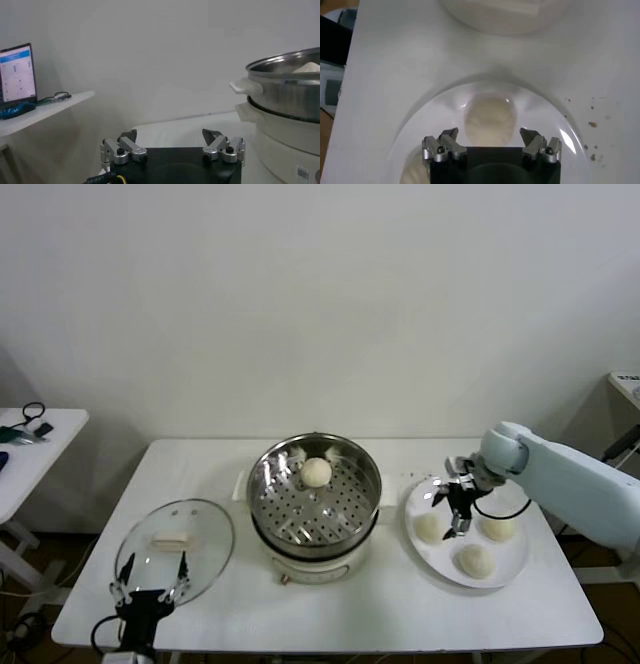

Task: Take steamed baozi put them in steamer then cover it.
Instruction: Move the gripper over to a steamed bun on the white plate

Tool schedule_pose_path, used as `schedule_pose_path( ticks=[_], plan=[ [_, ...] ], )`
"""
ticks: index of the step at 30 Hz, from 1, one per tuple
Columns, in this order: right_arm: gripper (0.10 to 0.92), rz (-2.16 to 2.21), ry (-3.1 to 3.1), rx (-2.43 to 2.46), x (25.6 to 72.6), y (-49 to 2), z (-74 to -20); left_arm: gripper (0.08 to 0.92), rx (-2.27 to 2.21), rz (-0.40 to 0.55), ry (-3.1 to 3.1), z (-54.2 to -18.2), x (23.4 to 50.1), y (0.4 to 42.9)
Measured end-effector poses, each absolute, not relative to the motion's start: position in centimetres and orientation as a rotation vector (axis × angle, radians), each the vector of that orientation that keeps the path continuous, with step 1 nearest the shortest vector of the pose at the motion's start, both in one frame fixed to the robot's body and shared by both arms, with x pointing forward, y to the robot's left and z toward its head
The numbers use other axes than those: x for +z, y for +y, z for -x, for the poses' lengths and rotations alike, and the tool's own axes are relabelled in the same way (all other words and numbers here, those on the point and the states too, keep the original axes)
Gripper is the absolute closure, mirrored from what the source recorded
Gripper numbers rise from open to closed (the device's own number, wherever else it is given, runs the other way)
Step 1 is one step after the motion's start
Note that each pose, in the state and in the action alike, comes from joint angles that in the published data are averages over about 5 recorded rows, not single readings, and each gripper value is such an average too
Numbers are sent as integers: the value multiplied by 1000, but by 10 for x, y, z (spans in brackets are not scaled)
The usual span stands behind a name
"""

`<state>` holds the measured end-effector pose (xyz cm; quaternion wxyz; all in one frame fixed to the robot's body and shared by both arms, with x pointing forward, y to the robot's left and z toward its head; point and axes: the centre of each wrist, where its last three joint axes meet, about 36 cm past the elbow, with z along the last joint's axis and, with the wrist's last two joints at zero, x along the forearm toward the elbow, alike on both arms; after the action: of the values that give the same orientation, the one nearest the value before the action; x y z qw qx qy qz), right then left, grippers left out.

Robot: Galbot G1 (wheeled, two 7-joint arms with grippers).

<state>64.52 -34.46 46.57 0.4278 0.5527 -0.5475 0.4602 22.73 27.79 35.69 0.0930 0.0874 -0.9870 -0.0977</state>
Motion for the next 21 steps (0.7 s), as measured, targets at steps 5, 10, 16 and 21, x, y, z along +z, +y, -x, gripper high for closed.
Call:
schedule_pose_path(
  ticks=[5, 10, 16, 21],
  plan=[
    [200, -1378, -1355, 1145, 454, -341, -648, 177, -288, -262, -2925, -227, 355, 278],
    [214, -1378, -1341, 1144, 445, -338, -650, 177, -287, -262, -2922, -227, 353, 278],
    [297, -1381, -1336, 1142, 440, -336, -651, 177, -289, -262, -2922, -228, 353, 278],
    [340, -1383, -1340, 1144, 441, -337, -653, 177, -289, -261, -2922, -229, 353, 277]
  ],
)
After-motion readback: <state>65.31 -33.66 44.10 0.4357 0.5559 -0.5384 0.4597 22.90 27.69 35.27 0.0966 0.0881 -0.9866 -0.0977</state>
